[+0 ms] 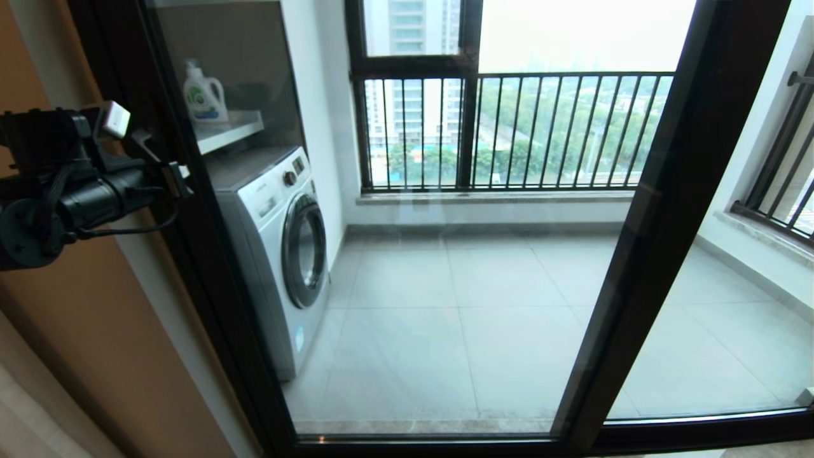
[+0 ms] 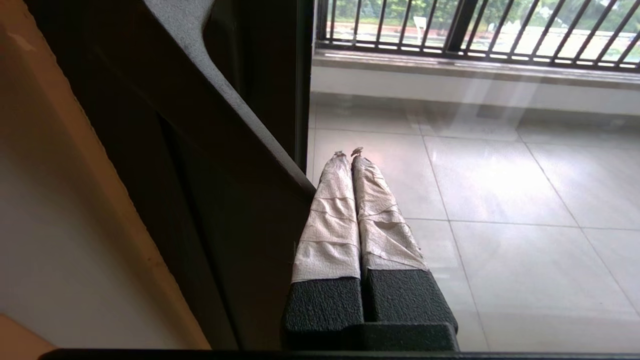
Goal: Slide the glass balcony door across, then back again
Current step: Open the slid door
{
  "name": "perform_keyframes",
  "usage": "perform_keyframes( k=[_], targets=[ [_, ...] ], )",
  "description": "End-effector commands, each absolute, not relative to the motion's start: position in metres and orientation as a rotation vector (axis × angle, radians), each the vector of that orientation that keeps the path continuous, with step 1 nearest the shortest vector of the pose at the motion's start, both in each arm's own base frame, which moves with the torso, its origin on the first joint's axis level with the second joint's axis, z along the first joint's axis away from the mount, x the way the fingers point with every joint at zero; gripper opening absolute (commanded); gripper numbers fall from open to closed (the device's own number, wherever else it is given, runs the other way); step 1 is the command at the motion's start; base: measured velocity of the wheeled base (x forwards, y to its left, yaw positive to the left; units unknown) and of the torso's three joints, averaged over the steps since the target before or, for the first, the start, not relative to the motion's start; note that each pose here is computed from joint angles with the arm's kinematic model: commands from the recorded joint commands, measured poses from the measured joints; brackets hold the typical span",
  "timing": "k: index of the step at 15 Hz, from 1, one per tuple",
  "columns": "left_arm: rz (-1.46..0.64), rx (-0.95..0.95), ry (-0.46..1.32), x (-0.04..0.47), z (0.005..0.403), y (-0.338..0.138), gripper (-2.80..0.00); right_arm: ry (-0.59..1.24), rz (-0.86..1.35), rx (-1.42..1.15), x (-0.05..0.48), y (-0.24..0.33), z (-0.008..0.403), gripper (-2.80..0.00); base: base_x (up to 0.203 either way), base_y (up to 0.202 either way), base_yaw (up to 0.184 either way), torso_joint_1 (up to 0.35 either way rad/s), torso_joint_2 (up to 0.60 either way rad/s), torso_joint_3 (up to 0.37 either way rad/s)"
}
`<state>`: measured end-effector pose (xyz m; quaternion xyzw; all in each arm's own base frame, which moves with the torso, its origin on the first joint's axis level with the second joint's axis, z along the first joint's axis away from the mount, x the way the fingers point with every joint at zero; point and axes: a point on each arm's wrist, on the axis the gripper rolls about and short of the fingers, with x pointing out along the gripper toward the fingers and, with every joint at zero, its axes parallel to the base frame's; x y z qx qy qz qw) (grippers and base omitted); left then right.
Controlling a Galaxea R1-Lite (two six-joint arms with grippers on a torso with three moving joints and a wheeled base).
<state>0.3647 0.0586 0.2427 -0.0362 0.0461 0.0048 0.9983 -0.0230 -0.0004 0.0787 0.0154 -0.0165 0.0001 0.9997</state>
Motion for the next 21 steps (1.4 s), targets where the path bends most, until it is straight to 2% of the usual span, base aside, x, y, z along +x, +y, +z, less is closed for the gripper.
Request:
perform_keyframes(
  k=[1, 11, 21],
  targets=[
    [0.025, -0.069, 0.077, 0.366, 0.237, 0.064, -2.80, -0.020, 0.000, 0.031, -0.022, 0.000, 0.075, -2.80, 0.000, 0.000, 0.000, 0.000, 0.00, 0.000],
    [0.084, -0.069, 0.091, 0.370, 0.206, 0.089, -2.80, -0.020, 0.000, 0.031, -0.022, 0.000, 0.075, -2.80, 0.000, 0.000, 0.000, 0.000, 0.00, 0.000],
    [0.072, -0.058, 0.014, 0.358, 0.225, 0.084, -2.80, -0.020, 0.000, 0.031, -0.022, 0.000, 0.075, -2.80, 0.000, 0.000, 0.000, 0.000, 0.00, 0.000]
  ],
)
